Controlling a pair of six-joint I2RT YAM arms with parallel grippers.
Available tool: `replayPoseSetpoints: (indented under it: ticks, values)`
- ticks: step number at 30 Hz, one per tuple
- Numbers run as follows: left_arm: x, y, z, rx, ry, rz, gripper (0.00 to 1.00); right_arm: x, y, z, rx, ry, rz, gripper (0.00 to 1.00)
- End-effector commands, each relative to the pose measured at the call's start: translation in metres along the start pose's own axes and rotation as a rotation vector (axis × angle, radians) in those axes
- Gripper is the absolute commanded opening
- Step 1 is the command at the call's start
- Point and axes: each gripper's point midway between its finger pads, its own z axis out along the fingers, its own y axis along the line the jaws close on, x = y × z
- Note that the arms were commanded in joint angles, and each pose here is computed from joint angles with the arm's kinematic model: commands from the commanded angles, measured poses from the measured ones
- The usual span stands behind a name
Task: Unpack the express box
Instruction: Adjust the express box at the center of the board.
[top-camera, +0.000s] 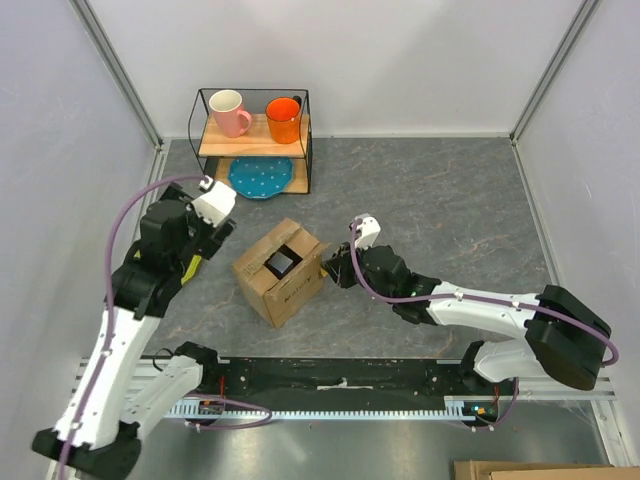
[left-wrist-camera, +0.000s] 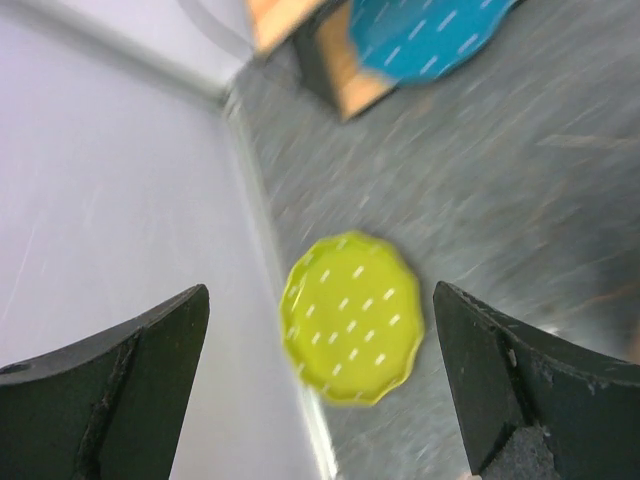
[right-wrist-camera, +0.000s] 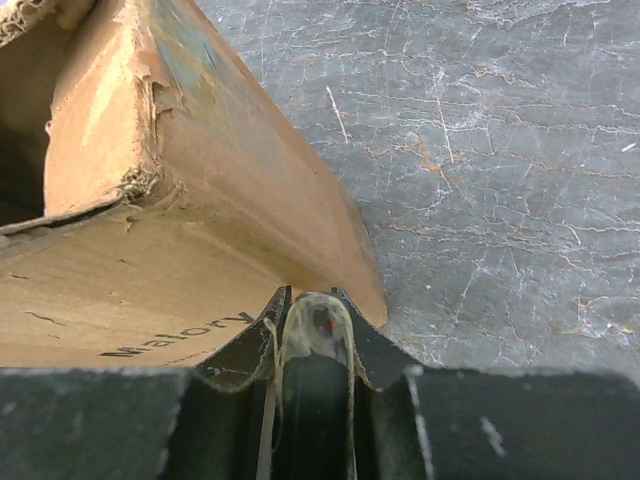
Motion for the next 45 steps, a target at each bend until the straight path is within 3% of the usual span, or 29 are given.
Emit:
replayPoseSetpoints:
  ticks: [1, 5, 9, 12, 20, 27, 33, 37, 41, 45]
  values:
    - [0.030, 0.059, 0.029, -0.210, 0.058, 0.058, 0.99, -0.020, 0.020, 0.008, -0.060, -0.028, 0.032, 0.00]
    - [0.078, 0.012, 0.061, 0.014, 0.132, 0.014, 0.99, -0.024, 0.021, 0.012, -0.067, -0.027, 0.049, 0.00]
    - [0.062, -0.077, 0.046, 0.460, -0.055, 0.005, 0.97, -0.032, 0.021, 0.017, -0.071, -0.034, 0.055, 0.00]
    - [0.056, -0.113, 0.027, 0.665, -0.123, -0.009, 0.96, -0.039, 0.019, 0.023, -0.083, -0.031, 0.062, 0.00]
    - [0.058, -0.155, -0.009, 0.921, -0.146, -0.071, 0.93, -0.069, 0.033, 0.043, -0.165, -0.044, 0.081, 0.00]
    - [0.067, -0.181, -0.042, 1.077, -0.139, -0.114, 0.89, -0.090, 0.055, 0.057, -0.241, -0.025, 0.037, 0.00]
    - [0.064, -0.182, -0.064, 1.134, -0.178, -0.027, 0.89, -0.094, 0.043, 0.067, -0.223, 0.017, -0.011, 0.00]
    - [0.056, -0.160, -0.079, 1.100, -0.194, 0.160, 0.91, -0.104, 0.003, 0.057, -0.110, 0.012, -0.022, 0.00]
    - [0.041, -0.127, -0.077, 0.966, -0.244, 0.385, 0.94, -0.148, -0.025, 0.017, -0.017, -0.116, 0.019, 0.00]
    - [0.027, -0.115, -0.071, 0.874, -0.420, 0.706, 0.98, -0.173, -0.027, -0.018, 0.013, -0.190, 0.026, 0.00]
